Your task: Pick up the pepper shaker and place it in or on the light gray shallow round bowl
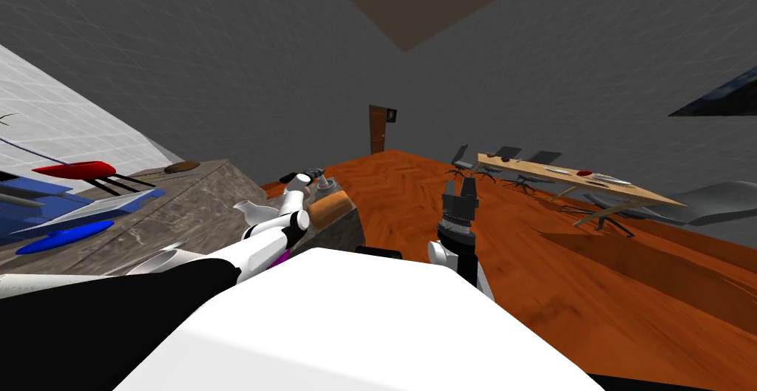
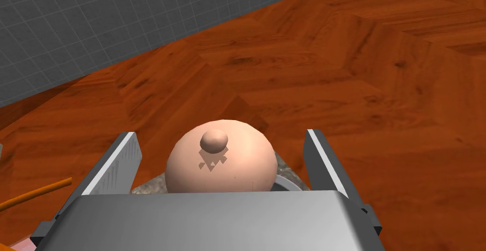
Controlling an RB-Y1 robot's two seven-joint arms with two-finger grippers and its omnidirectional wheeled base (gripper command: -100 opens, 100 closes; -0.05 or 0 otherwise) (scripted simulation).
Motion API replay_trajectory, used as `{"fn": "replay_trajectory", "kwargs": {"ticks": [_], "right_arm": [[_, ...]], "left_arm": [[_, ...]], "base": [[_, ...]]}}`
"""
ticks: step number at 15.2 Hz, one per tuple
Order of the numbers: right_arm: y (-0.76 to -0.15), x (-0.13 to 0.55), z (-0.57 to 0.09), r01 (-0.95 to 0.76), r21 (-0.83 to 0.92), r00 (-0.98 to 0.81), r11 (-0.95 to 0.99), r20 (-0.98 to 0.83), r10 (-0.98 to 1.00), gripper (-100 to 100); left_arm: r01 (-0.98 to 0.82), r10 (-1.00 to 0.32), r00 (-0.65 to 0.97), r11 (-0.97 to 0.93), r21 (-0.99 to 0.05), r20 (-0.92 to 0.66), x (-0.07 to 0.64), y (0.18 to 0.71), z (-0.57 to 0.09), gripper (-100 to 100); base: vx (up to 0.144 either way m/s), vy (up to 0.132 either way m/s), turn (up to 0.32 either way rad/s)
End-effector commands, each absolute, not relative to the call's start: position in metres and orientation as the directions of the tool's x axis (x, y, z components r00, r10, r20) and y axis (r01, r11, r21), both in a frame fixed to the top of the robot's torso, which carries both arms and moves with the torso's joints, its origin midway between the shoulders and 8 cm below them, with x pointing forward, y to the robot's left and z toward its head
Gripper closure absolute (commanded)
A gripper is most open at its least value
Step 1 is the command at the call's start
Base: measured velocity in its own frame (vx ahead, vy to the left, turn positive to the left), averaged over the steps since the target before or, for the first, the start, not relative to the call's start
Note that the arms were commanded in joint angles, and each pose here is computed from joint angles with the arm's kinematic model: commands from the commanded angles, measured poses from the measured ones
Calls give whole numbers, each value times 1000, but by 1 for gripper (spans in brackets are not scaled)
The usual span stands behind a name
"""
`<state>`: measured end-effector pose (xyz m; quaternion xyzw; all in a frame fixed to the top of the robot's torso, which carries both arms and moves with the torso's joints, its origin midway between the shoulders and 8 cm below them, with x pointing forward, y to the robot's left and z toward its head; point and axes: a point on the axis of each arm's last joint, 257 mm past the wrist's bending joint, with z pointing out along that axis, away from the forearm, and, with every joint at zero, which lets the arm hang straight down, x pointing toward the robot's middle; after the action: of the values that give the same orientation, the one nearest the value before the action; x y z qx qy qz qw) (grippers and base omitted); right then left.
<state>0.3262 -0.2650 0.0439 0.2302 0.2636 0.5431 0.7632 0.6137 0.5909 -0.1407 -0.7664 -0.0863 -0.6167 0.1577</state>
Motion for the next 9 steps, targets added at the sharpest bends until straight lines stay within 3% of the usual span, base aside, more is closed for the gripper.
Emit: {"fn": "replay_trajectory", "kwargs": {"ticks": [1, 4, 9], "right_arm": [[-265, 326, 44, -708, 638, 271, 304, -152, 950, 0], [-265, 326, 44, -708, 638, 271, 304, -152, 950, 0], [-265, 326, 44, -708, 638, 271, 304, -152, 950, 0]], "left_arm": [[322, -63, 225, -937, -135, 972, 613, 596, -129, -100], [322, -66, 223, -937, -138, 972, 613, 598, -124, -100], [320, -64, 225, -938, -136, 972, 613, 598, -123, -100]], "base": [[14, -63, 33], [18, -53, 23], [1, -5, 1]]}}
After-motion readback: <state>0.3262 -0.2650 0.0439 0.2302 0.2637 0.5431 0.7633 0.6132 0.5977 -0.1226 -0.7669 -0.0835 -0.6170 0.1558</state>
